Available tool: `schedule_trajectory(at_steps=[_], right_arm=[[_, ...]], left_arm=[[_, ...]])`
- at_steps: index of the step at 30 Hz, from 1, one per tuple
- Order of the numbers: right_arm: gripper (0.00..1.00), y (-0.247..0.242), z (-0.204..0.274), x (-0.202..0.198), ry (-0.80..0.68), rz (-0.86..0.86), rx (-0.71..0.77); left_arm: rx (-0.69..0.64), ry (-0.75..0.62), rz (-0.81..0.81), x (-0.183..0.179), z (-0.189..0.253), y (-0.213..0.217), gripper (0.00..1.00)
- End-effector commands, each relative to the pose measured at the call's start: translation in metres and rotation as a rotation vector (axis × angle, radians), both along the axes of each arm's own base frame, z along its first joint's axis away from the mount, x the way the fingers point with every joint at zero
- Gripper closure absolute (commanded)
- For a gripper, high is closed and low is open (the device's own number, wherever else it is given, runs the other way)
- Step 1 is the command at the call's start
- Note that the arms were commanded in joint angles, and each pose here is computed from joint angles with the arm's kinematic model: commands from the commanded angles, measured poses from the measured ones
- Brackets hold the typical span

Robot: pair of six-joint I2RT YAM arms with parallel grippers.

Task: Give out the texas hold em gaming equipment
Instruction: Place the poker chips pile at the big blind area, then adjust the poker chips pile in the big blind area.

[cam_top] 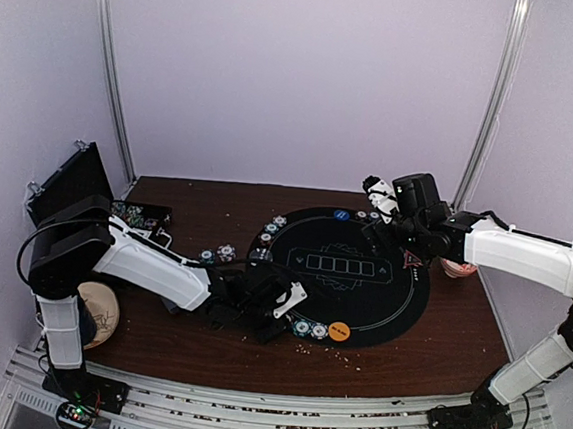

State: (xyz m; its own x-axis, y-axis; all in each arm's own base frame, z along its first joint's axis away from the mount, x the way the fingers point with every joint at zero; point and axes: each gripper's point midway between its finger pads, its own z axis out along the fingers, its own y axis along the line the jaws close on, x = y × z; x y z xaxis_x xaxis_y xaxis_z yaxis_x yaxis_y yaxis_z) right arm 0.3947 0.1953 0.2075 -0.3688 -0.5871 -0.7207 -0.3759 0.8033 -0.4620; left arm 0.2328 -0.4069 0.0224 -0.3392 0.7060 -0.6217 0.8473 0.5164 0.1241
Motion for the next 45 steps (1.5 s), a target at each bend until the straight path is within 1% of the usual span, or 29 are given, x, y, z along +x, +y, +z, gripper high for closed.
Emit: schedule_trajectory(at_steps=[1,7,15,25,28,32,34,37,38,40,45], right_arm=[[0.0,-0.001,-0.001,-0.001,0.0,0.003,-0.001],[0.0,-0.001,-0.001,0.0,0.001,0.004,-0.001],[0.0,-0.001,-0.002,0.0,0.003,0.004,-0.002],[0.0,-0.001,0.002,-0.001,-0.003,0.003,0.006],[0.0,-0.002,0.004,-0.001,-0.006,0.002,0.009],[0.0,-0.001,0.004,-0.002,-0.007,0.004,0.01],[0.0,-0.001,0.005,-0.002,-0.007,0.004,0.012],[0.0,-0.001,0.005,-0.002,-0.008,0.004,0.013],[0.0,-0.001,0.005,-0.002,-0.008,0.003,0.013],[0.0,-0.001,0.004,-0.002,-0.006,0.005,0.012],[0.0,-0.001,0.005,-0.002,-0.008,0.006,0.014]], left_arm=[[-0.021,-0.017,0.001,0.008,0.001,-0.009,0.54],[-0.017,-0.019,0.007,0.008,0.003,-0.007,0.45],[-0.046,-0.016,-0.003,0.004,0.018,-0.005,0.42],[-0.107,-0.024,-0.024,-0.004,0.047,-0.001,0.33],[-0.125,-0.042,-0.014,-0.003,0.057,0.001,0.28],[-0.105,-0.078,0.015,0.002,0.063,0.012,0.24],[-0.07,-0.082,0.03,0.003,0.057,0.019,0.22],[-0.018,-0.066,0.028,0.002,0.04,0.023,0.16],[0.002,-0.056,0.021,0.001,0.033,0.023,0.11],[0.031,-0.037,0.011,0.0,0.021,0.022,0.07],[0.055,-0.013,0.008,-0.001,0.01,0.02,0.03]])
